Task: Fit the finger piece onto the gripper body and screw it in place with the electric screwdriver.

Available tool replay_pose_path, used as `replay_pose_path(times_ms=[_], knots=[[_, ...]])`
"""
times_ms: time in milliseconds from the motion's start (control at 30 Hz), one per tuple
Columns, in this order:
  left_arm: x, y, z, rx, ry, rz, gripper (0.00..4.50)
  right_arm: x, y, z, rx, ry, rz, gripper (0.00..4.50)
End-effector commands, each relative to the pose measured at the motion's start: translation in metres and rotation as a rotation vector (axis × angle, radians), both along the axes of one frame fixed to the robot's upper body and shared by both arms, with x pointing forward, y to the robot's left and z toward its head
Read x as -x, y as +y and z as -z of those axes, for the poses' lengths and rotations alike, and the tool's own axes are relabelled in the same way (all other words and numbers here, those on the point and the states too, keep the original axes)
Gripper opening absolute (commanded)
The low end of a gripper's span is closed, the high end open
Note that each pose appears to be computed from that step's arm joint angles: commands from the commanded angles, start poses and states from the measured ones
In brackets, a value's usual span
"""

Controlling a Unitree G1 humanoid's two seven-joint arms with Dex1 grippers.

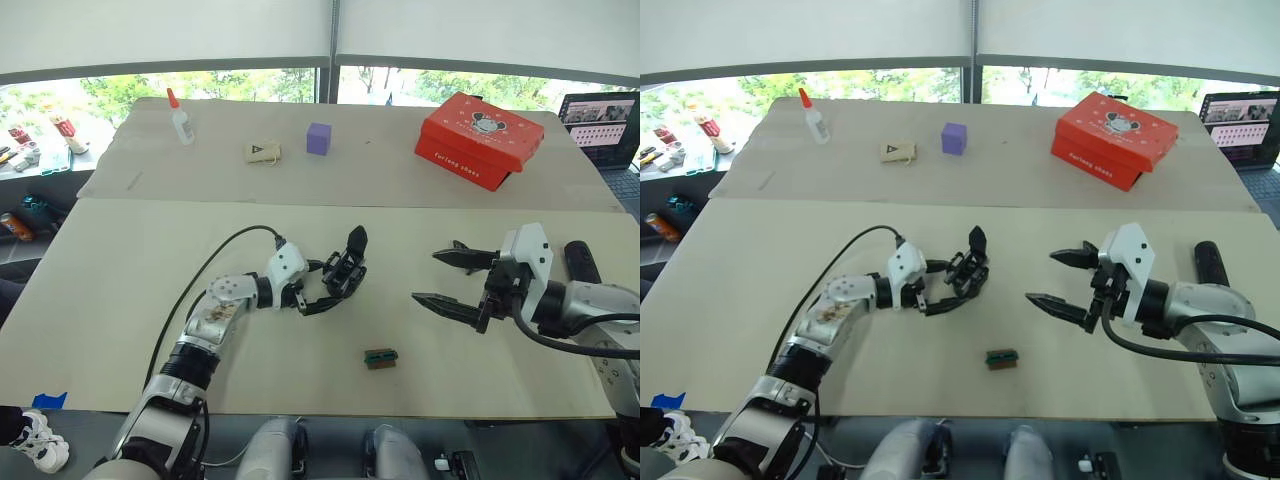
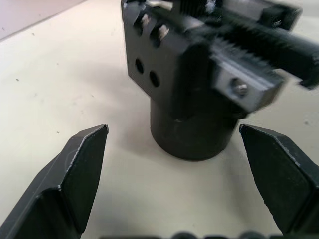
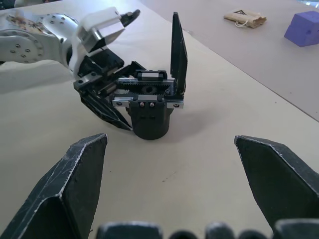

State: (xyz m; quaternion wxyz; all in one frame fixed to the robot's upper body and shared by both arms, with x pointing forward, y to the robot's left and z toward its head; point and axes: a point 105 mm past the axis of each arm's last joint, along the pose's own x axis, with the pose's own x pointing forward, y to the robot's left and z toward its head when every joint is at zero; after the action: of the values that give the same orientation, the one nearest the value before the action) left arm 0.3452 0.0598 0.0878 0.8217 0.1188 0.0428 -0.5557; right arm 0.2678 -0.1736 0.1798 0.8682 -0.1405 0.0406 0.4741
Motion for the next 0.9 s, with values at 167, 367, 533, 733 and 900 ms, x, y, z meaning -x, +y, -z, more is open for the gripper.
replay_pose_path(times_ms=[167, 367, 533, 733, 900], knots=[[0.011, -0.019, -0.012, 0.066, -0.035, 0.103, 2.30, 0.005, 0.000, -0.014, 0.009, -0.060, -0.004, 4.50], [0.023, -0.024, -0.018, 0.122, -0.048, 0.049, 2.31, 0.012, 0.002, -0.008, 0.008, -0.033, -0.015, 4.50], [0.024, -0.044, -0.030, 0.161, -0.110, -0.140, 2.31, 0.014, 0.003, -0.006, 0.007, -0.020, -0.024, 4.50], [0.022, -0.077, -0.032, 0.174, -0.106, -0.252, 2.31, 0.016, 0.006, -0.002, 0.011, -0.008, -0.043, 4.50], [0.016, -0.090, -0.028, 0.159, -0.087, -0.323, 2.31, 0.015, 0.006, 0.000, 0.015, -0.005, -0.049, 4.50]])
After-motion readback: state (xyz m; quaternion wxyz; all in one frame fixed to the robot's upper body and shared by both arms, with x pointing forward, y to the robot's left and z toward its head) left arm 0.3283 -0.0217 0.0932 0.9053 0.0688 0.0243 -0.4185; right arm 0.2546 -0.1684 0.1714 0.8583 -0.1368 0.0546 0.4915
